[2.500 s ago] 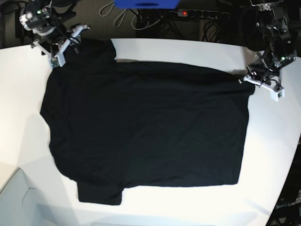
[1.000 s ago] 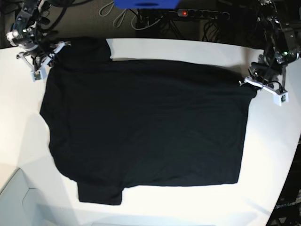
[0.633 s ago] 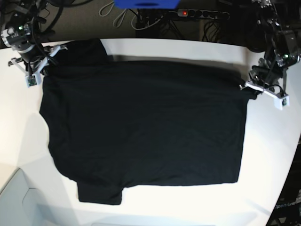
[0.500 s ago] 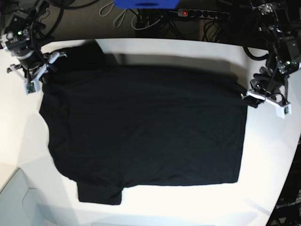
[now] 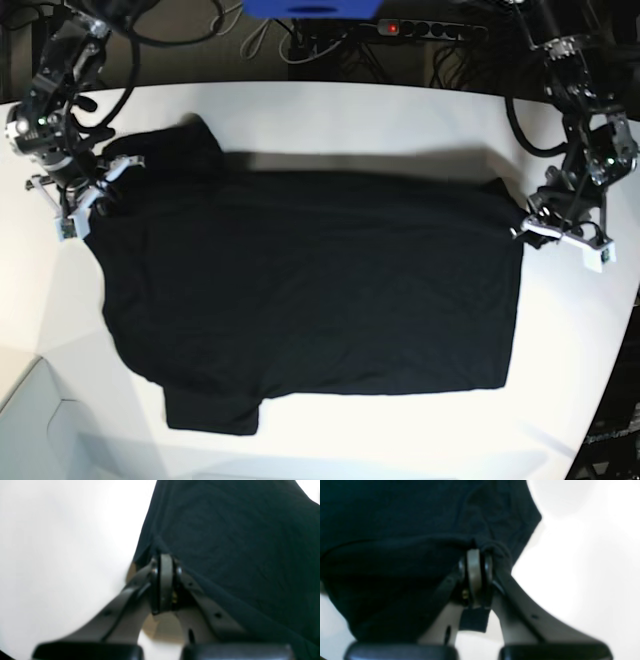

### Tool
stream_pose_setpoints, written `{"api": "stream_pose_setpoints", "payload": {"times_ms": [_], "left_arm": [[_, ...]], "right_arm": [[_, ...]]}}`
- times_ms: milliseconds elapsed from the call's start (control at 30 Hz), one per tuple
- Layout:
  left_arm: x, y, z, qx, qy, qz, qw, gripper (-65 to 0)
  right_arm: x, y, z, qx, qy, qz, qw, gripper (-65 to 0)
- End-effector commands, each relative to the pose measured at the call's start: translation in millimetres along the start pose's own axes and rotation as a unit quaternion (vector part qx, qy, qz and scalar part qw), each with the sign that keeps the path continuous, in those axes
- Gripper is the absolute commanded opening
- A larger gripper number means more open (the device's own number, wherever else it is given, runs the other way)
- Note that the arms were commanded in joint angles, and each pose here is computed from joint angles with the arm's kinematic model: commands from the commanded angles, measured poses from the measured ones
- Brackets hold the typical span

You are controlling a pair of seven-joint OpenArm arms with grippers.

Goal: Layout the t-shirt on the table in an organized manner, then fold the t-shirt properly
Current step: 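Hold the shirt edge with both grippers and lift it up, then fold the lifted edge over the shirt body with both grippers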

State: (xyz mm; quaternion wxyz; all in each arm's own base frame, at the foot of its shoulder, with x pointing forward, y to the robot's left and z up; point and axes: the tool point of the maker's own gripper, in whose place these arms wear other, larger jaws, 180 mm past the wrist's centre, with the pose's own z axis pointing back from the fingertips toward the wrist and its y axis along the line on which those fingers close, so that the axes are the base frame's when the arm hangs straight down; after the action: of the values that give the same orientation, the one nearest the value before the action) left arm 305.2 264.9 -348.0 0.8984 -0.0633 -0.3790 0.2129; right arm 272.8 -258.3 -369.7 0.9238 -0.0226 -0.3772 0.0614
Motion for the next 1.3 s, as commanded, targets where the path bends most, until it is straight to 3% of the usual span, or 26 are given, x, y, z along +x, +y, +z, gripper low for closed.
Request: {"api": "stream_pose_setpoints", "payload": {"times_ms": [0,233,600,967,1267], "left_arm": [[15.1,0.2,1.5,0.0,-0.021,-0.001,1.0,-64.9],[29.3,-4.3,-4.4,-0.004,-0.029,0.004,1.0,-64.9],[26.2,1.3,-43.8,-0.003,0.013,0.052,0.999,-65.0],[70.3,-19.8,-44.5,-0.024,-0.025,0.055,0.998,-65.0],[62.6,-17.0,-72.5,-0.022,0.016,0.09,0.996,-65.0]], "right_arm": [[20.1,-5.5,0.8,-0.003,-0.031,0.003,0.9995,-65.0],[37.5,-14.8,-13.5,0.001,-0.042,-0.005,0.9991,-65.0],[62.7,-5.8,-44.4,0.038,-0.044,-0.006,0.9983,-65.0],[85.9,-27.0,-57.2,0.036,-0.058,-0.016,0.9975,-65.0],[78.0,-20.5,-70.8,0.055,-0.074,-0.041,0.9949,-65.0]]}}
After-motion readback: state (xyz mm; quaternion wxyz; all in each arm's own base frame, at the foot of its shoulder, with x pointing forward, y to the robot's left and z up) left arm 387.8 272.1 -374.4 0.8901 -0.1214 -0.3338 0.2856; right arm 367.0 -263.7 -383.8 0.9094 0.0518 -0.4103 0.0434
